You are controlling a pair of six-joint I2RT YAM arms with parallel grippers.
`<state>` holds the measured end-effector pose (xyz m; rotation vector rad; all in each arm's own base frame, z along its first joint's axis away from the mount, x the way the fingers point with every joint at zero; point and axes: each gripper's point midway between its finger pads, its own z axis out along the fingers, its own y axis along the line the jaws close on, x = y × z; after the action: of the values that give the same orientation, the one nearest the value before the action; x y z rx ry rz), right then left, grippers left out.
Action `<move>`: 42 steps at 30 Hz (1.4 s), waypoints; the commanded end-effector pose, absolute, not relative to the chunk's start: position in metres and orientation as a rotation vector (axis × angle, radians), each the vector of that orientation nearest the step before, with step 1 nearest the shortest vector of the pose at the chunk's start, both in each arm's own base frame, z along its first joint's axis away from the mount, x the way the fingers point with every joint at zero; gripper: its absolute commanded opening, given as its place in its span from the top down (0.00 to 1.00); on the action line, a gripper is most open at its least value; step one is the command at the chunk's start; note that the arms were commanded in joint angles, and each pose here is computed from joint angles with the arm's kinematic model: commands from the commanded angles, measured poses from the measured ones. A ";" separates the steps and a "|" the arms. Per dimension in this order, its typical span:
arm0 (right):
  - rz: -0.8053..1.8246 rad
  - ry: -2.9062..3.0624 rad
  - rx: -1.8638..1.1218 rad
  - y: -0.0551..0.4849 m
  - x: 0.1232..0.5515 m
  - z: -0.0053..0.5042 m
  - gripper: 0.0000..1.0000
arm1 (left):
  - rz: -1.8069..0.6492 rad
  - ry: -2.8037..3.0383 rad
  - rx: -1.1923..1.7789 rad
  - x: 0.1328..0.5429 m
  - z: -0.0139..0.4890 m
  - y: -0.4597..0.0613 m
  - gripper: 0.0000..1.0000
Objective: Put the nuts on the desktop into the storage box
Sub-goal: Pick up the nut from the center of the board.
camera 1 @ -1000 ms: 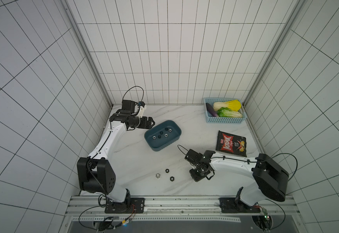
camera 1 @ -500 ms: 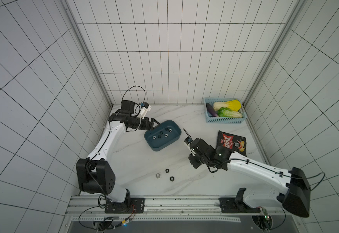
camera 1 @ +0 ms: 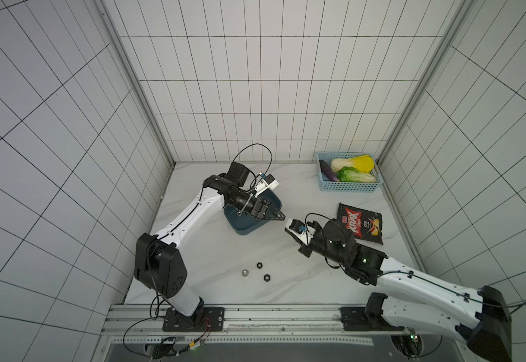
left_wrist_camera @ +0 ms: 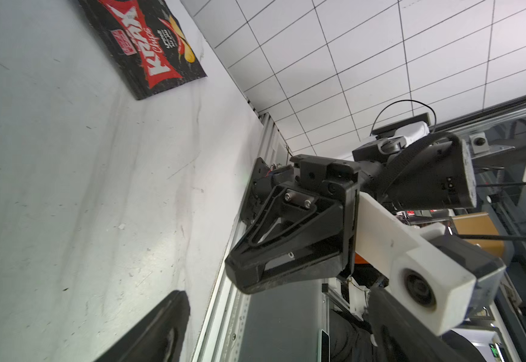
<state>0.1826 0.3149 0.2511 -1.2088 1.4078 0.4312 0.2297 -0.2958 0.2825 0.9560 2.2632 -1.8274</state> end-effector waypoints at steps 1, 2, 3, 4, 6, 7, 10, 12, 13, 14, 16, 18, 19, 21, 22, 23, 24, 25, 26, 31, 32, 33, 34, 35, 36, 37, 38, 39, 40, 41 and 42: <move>0.450 1.204 -1.182 0.320 0.172 0.287 0.97 | -1.964 2.188 1.012 0.216 0.289 -0.304 0.08; 0.451 1.186 -1.173 0.319 0.171 0.289 0.97 | -1.969 2.189 1.027 0.212 0.288 -0.306 0.09; 0.451 1.169 -1.171 0.319 0.170 0.290 0.97 | -1.972 2.188 1.037 0.210 0.286 -0.308 0.09; 0.451 1.148 -1.174 0.319 0.169 0.291 0.98 | -1.976 2.187 1.044 0.209 0.286 -0.309 0.09; 0.448 1.122 -1.172 0.318 0.167 0.293 0.98 | -1.988 2.177 1.052 0.207 0.287 -0.310 0.11; 0.446 1.116 -1.172 0.318 0.166 0.293 0.98 | -1.993 2.170 1.055 0.206 0.289 -0.310 0.13; 0.450 1.094 -1.181 0.318 0.164 0.296 0.98 | -2.000 2.163 1.056 0.206 0.290 -0.310 0.20; 0.455 1.080 -1.177 0.319 0.163 0.298 0.98 | -2.017 2.151 1.060 0.205 0.291 -0.311 0.27; 0.455 1.077 -1.171 0.318 0.163 0.300 0.98 | -2.022 2.149 1.059 0.205 0.291 -0.311 0.31; 0.453 1.074 -1.171 0.319 0.163 0.299 0.98 | -2.025 2.148 1.062 0.205 0.291 -0.311 0.34; 0.446 1.076 -1.172 0.319 0.164 0.298 0.98 | -2.026 2.141 1.068 0.204 0.292 -0.311 0.41; 0.449 1.075 -1.175 0.319 0.164 0.297 0.98 | -2.024 2.136 1.075 0.203 0.291 -0.311 0.46; 0.454 1.073 -1.181 0.320 0.163 0.296 0.98 | -2.024 2.135 1.074 0.203 0.292 -0.311 0.48; 0.459 1.080 -1.185 0.321 0.162 0.293 0.97 | -2.020 2.131 1.080 0.203 0.292 -0.311 0.54; 0.464 1.084 -1.186 0.321 0.162 0.292 0.97 | -2.016 2.126 1.086 0.202 0.293 -0.311 0.57; 0.466 1.087 -1.187 0.321 0.162 0.292 0.96 | -2.008 2.125 1.089 0.202 0.293 -0.311 0.61; 0.470 1.091 -1.191 0.321 0.162 0.290 0.95 | -2.002 2.123 1.092 0.202 0.293 -0.311 0.64; 0.473 1.094 -1.192 0.322 0.162 0.289 0.94 | -1.993 2.121 1.098 0.202 0.293 -0.311 0.67; 0.475 1.099 -1.193 0.322 0.162 0.288 0.93 | -1.983 2.124 1.097 0.203 0.292 -0.310 0.69; 0.478 1.128 -1.190 0.321 0.164 0.285 0.86 | -1.944 2.135 1.103 0.205 0.291 -0.310 0.83; 0.478 1.134 -1.190 0.322 0.164 0.284 0.83 | -1.941 2.136 1.103 0.205 0.291 -0.310 0.83; 0.479 1.139 -1.189 0.321 0.164 0.284 0.80 | -1.934 2.136 1.103 0.206 0.291 -0.309 0.85; 0.481 1.142 -1.185 0.321 0.165 0.284 0.77 | -1.930 2.140 1.101 0.206 0.291 -0.309 0.86; 0.483 1.147 -1.184 0.321 0.165 0.284 0.73 | -1.920 2.147 1.097 0.208 0.290 -0.309 0.86; 0.486 1.152 -1.178 0.320 0.165 0.284 0.68 | -1.910 2.152 1.090 0.210 0.290 -0.308 0.86; 0.485 1.159 -1.172 0.319 0.165 0.284 0.63 | -1.900 2.158 1.083 0.212 0.289 -0.307 0.86; 0.486 1.167 -1.168 0.318 0.166 0.284 0.54 | -1.890 2.168 1.070 0.215 0.288 -0.306 0.86; 0.485 1.170 -1.166 0.316 0.165 0.284 0.48 | -1.873 2.179 1.054 0.219 0.286 -0.304 0.86; 0.484 1.174 -1.165 0.314 0.165 0.284 0.44 | -1.861 2.191 1.039 0.223 0.285 -0.303 0.86; 0.484 1.177 -1.165 0.312 0.164 0.284 0.40 | -1.836 2.201 1.022 0.228 0.284 -0.300 0.86; 0.483 1.184 -1.157 0.310 0.165 0.284 0.36 | -1.808 2.214 1.006 0.234 0.282 -0.297 0.86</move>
<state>0.1679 0.3167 0.2895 -1.1676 1.1575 0.4744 0.2177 -0.3023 0.2793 1.0236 2.2216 -1.8950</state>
